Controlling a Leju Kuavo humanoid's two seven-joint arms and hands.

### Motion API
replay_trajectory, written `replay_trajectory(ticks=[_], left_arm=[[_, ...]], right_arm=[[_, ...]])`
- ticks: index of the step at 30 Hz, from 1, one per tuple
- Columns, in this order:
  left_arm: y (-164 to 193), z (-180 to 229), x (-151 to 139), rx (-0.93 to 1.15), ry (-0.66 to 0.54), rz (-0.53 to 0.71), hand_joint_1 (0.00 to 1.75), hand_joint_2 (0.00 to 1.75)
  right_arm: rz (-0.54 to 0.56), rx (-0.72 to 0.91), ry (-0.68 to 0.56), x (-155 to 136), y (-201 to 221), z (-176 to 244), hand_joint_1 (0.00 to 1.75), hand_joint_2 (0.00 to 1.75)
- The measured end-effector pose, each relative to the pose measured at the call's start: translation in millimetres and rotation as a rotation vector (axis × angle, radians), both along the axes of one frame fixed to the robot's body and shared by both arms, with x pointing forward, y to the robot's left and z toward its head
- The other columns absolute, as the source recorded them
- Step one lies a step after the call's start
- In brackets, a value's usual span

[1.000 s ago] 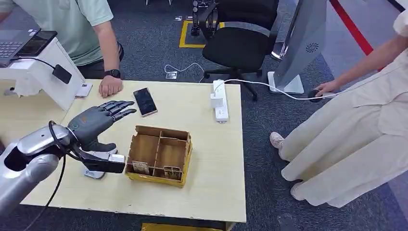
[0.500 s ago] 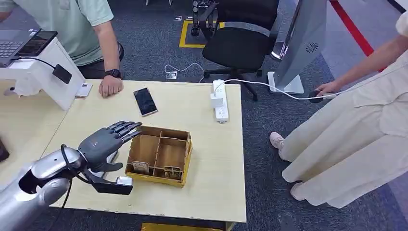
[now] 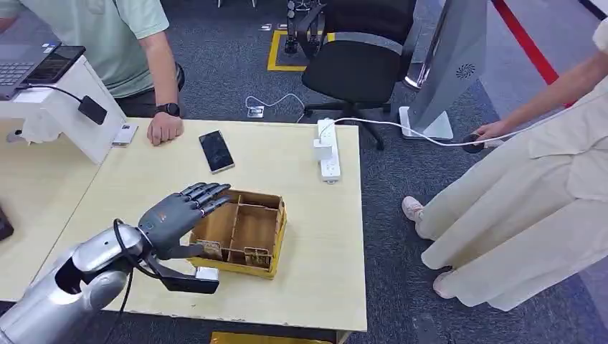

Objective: Pass the card to the sensor for recognition and then transmit it.

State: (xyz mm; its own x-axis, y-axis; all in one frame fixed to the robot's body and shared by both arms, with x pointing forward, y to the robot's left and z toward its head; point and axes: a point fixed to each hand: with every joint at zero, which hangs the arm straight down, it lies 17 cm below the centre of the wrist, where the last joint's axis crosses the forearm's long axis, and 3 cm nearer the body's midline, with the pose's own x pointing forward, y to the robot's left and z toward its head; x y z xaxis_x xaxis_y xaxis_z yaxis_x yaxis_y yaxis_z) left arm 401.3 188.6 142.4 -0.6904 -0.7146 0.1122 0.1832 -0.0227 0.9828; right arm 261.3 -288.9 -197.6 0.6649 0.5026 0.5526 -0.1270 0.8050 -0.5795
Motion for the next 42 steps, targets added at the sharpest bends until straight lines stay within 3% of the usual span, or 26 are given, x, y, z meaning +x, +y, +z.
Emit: replay_trajectory(ticks=[8,21,42], left_arm=[[-30,22,10,-0.082,-0.027,-0.008,0.00,1.75],[-51,31,25,-0.095,-0.060,0.015,0.00,1.75],[-82,-4,38,-0.055,0.010,0.005,0.00,1.75]], right_arm=[[0.004,0.000,-0.001,1,1,0,0.00,1.75],[0.015,0.001,-0.007,5,4,2,0.00,1.75],[0.039,-0.002,-0.004,9,9,3,0.00,1.75]])
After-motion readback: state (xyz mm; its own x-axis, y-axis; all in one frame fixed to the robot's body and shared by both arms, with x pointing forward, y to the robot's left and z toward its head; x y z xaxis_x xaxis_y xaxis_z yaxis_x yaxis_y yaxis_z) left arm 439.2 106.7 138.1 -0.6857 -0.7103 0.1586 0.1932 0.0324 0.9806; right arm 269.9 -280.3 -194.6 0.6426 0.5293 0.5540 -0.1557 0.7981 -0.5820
